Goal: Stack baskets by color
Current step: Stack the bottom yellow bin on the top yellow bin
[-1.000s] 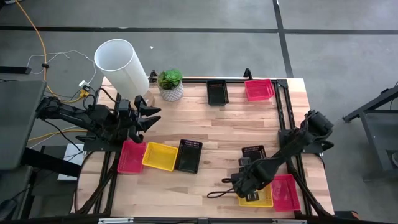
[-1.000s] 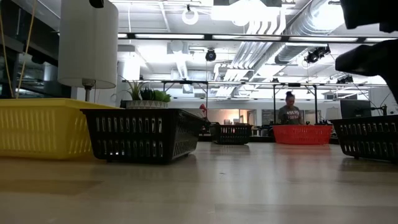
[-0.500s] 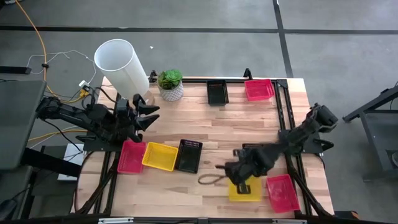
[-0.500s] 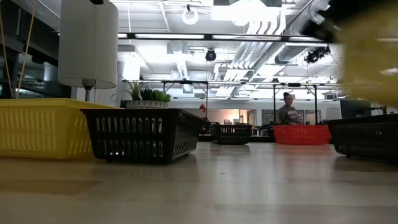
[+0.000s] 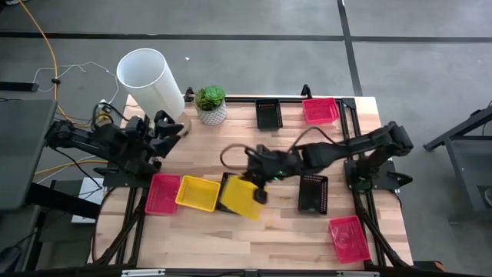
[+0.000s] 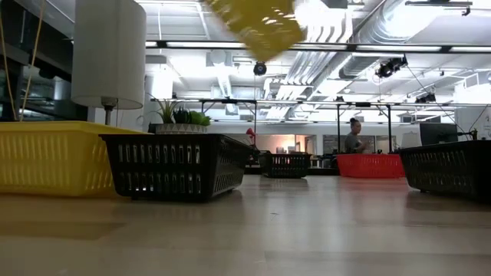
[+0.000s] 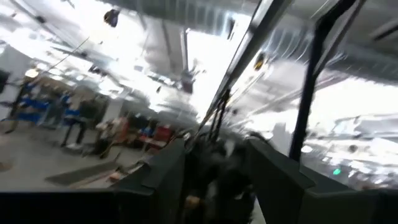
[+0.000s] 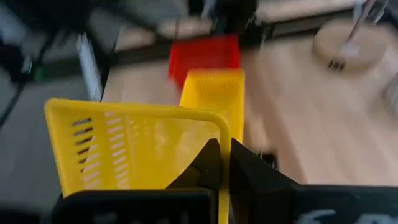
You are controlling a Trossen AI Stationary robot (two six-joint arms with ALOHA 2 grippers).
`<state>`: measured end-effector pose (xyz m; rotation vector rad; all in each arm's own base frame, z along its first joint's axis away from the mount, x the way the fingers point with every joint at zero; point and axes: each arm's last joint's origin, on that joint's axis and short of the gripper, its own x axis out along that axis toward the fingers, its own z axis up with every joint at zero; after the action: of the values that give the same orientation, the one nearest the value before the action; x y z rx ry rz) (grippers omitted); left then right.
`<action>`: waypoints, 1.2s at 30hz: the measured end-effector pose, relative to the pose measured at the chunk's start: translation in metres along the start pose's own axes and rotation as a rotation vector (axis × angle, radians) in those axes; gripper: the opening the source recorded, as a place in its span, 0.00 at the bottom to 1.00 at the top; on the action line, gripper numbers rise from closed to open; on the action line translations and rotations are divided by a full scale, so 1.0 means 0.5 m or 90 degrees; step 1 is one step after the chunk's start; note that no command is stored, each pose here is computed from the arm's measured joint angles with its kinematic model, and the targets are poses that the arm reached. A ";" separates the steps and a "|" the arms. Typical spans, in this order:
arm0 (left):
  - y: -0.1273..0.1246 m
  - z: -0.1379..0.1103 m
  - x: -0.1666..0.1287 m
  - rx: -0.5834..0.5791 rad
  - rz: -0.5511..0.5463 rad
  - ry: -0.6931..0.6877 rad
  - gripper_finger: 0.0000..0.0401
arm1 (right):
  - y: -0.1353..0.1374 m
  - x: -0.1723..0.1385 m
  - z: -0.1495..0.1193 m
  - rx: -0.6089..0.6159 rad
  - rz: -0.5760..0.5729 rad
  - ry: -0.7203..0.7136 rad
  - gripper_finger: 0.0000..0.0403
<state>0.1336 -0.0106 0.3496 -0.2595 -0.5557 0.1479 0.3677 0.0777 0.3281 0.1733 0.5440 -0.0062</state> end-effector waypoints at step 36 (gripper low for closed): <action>-0.001 0.031 -0.009 -0.027 -0.018 -0.074 0.40 | -0.070 0.329 0.019 -0.033 -0.009 0.052 0.00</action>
<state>0.1213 -0.0091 0.3603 -0.2855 -0.6786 0.1249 0.5116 0.0482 0.2458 0.1204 0.6268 0.0015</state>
